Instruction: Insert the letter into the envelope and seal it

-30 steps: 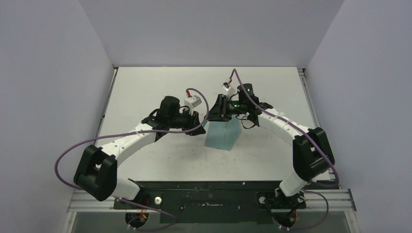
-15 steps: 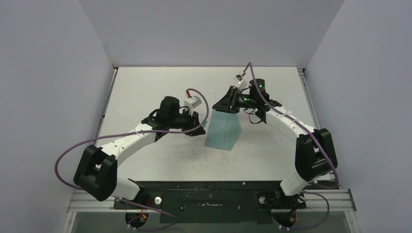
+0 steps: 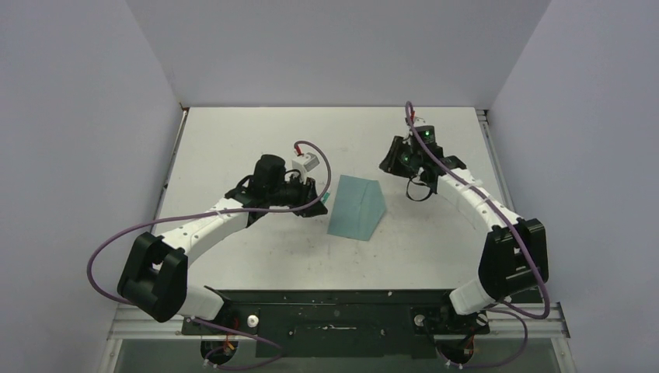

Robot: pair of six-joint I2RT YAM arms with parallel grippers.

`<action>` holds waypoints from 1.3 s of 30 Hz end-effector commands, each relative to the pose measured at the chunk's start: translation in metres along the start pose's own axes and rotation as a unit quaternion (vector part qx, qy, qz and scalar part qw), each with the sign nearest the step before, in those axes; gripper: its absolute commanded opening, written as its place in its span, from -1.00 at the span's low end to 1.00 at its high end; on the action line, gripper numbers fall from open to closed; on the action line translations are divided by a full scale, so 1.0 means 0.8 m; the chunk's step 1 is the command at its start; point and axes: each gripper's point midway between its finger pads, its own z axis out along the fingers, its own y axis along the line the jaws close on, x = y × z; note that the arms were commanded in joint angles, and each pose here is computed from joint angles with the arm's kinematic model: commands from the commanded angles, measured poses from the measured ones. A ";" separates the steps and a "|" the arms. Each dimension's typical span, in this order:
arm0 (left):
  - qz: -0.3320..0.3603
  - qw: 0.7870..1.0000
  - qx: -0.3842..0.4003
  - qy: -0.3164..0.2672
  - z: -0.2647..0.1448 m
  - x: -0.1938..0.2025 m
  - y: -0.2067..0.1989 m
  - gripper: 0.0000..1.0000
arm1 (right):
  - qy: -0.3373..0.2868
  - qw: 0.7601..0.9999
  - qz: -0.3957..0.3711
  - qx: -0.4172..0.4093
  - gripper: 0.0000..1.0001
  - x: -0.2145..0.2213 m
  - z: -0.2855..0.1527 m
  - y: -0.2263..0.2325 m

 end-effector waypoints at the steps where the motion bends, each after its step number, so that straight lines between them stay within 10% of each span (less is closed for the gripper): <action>1: 0.012 0.998 0.004 -0.058 -0.006 -0.044 -0.009 -1.00 | -0.048 0.959 -0.088 0.265 -0.89 0.015 -0.042 -0.124; 21: 0.000 0.999 0.010 -0.051 0.003 -0.046 -0.006 -1.00 | -0.115 0.938 -0.104 0.310 -0.52 0.063 0.010 -0.202; 33: -0.007 0.999 0.012 -0.048 0.004 -0.044 -0.004 -1.00 | -0.052 0.944 -0.040 0.325 -0.35 0.104 0.040 -0.212; 39: -0.009 0.999 0.012 -0.048 0.004 -0.044 -0.003 -1.00 | -0.039 0.938 -0.046 0.342 0.04 0.117 0.038 -0.214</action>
